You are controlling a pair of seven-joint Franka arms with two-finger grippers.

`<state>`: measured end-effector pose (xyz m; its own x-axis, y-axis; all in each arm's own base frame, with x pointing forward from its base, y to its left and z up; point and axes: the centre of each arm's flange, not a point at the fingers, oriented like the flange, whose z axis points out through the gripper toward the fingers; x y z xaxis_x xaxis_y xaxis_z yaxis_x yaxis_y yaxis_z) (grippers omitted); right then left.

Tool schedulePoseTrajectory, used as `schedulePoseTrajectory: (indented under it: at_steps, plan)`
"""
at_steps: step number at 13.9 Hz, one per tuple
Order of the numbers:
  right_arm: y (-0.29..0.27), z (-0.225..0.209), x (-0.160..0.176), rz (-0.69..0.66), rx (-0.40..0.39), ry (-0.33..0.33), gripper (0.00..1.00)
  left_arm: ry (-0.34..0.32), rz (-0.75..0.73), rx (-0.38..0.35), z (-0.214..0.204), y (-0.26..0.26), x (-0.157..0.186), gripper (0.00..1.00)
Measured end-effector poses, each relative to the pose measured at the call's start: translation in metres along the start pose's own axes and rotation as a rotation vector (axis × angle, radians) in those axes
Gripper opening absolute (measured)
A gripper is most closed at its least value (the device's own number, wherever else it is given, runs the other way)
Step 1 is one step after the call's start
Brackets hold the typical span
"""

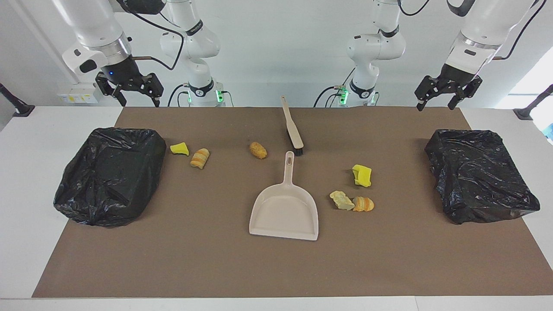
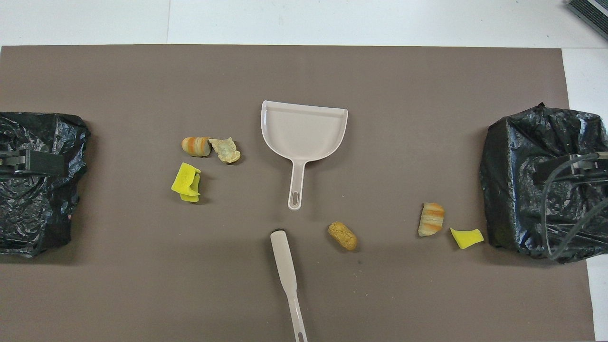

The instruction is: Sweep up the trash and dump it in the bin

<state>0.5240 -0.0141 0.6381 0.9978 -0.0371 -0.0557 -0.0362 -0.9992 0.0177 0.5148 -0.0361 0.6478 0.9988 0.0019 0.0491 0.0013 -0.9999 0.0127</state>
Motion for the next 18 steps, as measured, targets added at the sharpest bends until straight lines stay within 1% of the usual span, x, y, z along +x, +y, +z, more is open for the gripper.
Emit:
schedulePoseTrajectory:
  at_steps: [9,18]
  plan:
    - [0.000,0.001,0.000,0.000,0.000,-0.002,1.00,0.002,-0.022,0.000,-0.001,-0.012,0.000,1.00]
    - [-0.001,0.001,0.000,-0.002,0.000,-0.002,1.00,-0.013,-0.013,0.000,0.000,-0.007,-0.006,1.00]
